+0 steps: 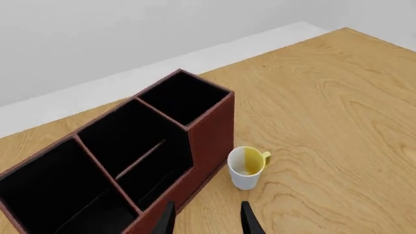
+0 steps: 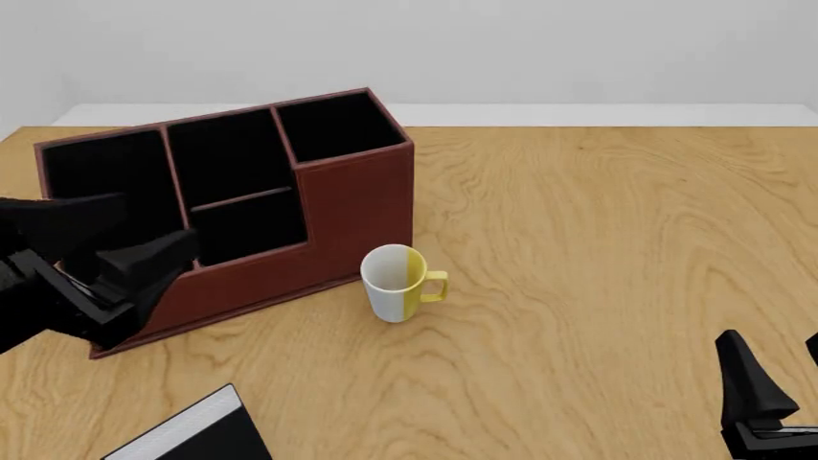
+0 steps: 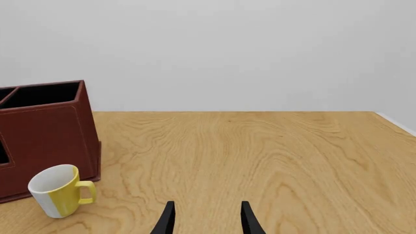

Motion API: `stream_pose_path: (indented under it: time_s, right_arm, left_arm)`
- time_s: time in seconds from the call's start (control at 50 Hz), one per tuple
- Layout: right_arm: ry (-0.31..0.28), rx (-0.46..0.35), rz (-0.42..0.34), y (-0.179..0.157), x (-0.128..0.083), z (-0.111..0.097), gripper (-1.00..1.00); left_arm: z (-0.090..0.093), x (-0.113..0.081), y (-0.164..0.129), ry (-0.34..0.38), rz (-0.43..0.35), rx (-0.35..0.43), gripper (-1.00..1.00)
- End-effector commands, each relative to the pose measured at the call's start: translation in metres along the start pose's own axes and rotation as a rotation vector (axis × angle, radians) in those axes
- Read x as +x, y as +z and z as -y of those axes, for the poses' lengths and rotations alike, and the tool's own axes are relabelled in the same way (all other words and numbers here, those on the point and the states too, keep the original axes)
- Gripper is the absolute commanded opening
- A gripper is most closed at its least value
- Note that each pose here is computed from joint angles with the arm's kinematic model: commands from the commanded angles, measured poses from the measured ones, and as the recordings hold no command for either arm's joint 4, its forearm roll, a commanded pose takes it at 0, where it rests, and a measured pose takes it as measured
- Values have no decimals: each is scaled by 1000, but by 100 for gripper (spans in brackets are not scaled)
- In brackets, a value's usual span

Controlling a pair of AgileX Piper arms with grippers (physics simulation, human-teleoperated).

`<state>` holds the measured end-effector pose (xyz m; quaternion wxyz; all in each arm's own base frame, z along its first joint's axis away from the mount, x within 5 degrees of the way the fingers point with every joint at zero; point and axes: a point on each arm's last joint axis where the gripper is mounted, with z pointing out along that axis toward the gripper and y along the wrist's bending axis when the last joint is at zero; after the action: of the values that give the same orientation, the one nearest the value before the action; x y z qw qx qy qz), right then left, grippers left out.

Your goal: Pick up the book and place it in the front compartment of the caddy.

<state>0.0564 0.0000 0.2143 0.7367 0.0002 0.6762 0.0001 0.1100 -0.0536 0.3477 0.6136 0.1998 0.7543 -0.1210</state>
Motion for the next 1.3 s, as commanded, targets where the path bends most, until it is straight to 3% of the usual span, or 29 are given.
stream_pose_path:
  time_s: [0.02,0.04,0.12,0.18,0.26,0.3,0.38,0.44,0.56,0.66,0.74,0.96,1.3]
  right_arm:
    - [0,0,0,0,0,0,100]
    - [0,0,0,0,0,0,100]
    - [0,0,0,0,0,0,100]
    - [0,0,0,0,0,0,100]
    - [0,0,0,0,0,0,100]
    - [0,0,0,0,0,0,100]
    - [0,0,0,0,0,0,100]
    - [0,0,0,0,0,0,100]
    - [0,0,0,0,0,0,100]
    - [0,0,0,0,0,0,100]
    - [0,0,0,0,0,0,100]
    - [0,0,0,0,0,0,100]
    - [0,0,0,0,0,0,100]
  left_arm:
    - [16,-38,10,147,-206,150,100]
    - [17,-43,9,192,-224,167,100]
    - [16,-60,7,227,-257,173,100]
    - [17,-63,14,272,-341,194,100]
    - [13,-70,15,362,-381,193,100]
    - [13,-77,17,371,-401,199,100]
    - [20,-64,27,384,-533,257,100]
    - [21,-61,29,394,-567,270,100]
    - [29,-22,39,391,-739,318,100]
    - [35,-20,38,387,-752,340,100]
    - [25,4,43,405,-843,324,100]
    - [22,7,37,398,-889,322,100]
    - [37,48,35,331,-976,337,100]
